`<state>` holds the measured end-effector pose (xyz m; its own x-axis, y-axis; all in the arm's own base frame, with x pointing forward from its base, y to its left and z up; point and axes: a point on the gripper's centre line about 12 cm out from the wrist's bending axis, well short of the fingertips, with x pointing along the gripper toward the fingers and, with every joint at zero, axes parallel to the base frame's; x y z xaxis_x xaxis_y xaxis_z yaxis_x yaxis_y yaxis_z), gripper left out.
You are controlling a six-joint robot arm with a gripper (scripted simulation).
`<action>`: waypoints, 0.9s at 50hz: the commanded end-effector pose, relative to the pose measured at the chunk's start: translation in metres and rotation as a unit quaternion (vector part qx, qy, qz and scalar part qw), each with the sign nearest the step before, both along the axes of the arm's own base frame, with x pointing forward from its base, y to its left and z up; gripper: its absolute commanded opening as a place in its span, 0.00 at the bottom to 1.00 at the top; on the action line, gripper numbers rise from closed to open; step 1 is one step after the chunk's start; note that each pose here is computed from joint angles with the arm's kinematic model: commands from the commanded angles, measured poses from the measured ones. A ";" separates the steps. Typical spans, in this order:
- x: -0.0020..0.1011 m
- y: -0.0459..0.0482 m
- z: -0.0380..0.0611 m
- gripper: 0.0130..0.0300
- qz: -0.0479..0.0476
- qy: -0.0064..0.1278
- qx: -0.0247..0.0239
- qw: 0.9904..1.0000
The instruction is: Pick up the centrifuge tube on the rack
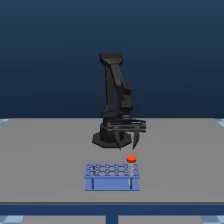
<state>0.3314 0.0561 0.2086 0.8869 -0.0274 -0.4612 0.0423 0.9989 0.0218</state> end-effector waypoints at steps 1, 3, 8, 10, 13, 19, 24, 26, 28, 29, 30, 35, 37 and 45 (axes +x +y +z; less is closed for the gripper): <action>0.005 0.0066 -0.0012 1.00 0.012 0.008 -0.008 1.000; 0.008 0.0084 -0.0018 1.00 0.014 0.011 -0.008 1.000; 0.012 0.0114 -0.0029 1.00 0.017 0.015 -0.009 1.000; 0.012 0.0114 -0.0029 1.00 0.017 0.015 -0.009 1.000; 0.015 0.0138 -0.0039 1.00 0.019 0.019 -0.010 1.000; 0.017 0.0156 -0.0048 1.00 0.021 0.022 -0.010 0.999; 0.019 0.0169 -0.0055 1.00 0.022 0.024 -0.011 0.999; 0.019 0.0173 -0.0059 1.00 0.023 0.024 -0.011 0.999; 0.020 0.0176 -0.0063 1.00 0.023 0.025 -0.011 0.999; 0.020 0.0176 -0.0063 1.00 0.023 0.025 -0.011 0.999; 0.020 0.0176 -0.0063 1.00 0.023 0.025 -0.011 0.999; 0.020 0.0178 -0.0069 1.00 0.023 0.025 -0.011 0.999; 0.020 0.0177 -0.0072 1.00 0.023 0.025 -0.011 0.999; 0.019 0.0168 -0.0082 1.00 0.022 0.024 -0.011 0.999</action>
